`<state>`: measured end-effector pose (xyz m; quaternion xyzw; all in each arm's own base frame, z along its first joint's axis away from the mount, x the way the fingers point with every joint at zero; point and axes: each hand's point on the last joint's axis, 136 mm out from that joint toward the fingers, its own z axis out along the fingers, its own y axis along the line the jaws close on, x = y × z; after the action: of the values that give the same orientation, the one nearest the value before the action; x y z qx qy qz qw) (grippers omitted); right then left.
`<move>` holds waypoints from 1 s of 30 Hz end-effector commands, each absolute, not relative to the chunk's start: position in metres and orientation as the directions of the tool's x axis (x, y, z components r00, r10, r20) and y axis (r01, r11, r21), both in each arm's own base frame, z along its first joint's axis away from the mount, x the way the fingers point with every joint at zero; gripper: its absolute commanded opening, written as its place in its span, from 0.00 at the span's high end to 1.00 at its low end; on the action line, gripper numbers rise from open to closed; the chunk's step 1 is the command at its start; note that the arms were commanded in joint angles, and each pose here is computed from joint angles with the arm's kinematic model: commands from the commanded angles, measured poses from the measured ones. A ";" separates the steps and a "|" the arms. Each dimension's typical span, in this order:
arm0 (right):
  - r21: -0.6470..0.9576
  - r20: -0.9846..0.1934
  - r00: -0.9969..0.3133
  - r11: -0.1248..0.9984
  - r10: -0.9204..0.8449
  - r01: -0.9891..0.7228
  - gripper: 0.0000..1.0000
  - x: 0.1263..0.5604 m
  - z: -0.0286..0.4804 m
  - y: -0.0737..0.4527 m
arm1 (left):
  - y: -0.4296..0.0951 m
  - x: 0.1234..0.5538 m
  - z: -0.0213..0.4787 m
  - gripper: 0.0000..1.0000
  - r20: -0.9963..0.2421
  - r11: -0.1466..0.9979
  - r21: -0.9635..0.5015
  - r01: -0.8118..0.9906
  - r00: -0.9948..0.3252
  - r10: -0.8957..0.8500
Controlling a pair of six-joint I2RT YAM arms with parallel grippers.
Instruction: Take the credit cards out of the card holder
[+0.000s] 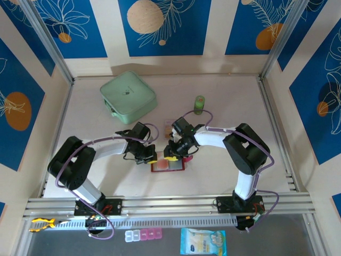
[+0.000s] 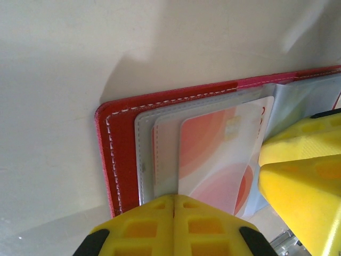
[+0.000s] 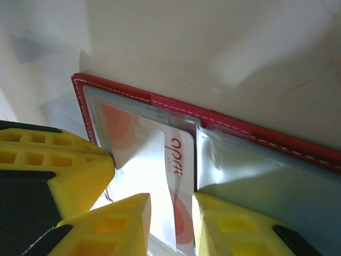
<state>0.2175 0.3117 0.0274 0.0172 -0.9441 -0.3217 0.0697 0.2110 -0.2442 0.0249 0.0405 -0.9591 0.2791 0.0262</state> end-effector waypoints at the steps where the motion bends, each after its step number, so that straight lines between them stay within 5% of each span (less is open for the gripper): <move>1: 0.572 0.156 -0.986 0.819 -0.062 0.039 0.72 0.209 0.019 0.302 | -0.234 0.199 0.013 1.00 0.115 0.872 -0.478 -0.103 -0.992 -0.054; 30: 0.655 0.163 -0.982 0.755 -0.091 0.039 0.70 0.207 0.033 0.318 | -0.234 0.199 0.011 1.00 0.118 0.873 -0.477 -0.106 -0.991 -0.056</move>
<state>0.2157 0.3154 0.0294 0.0151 -0.9398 -0.3330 0.0756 0.2110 -0.2444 0.0246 0.0407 -0.9590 0.2792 0.0269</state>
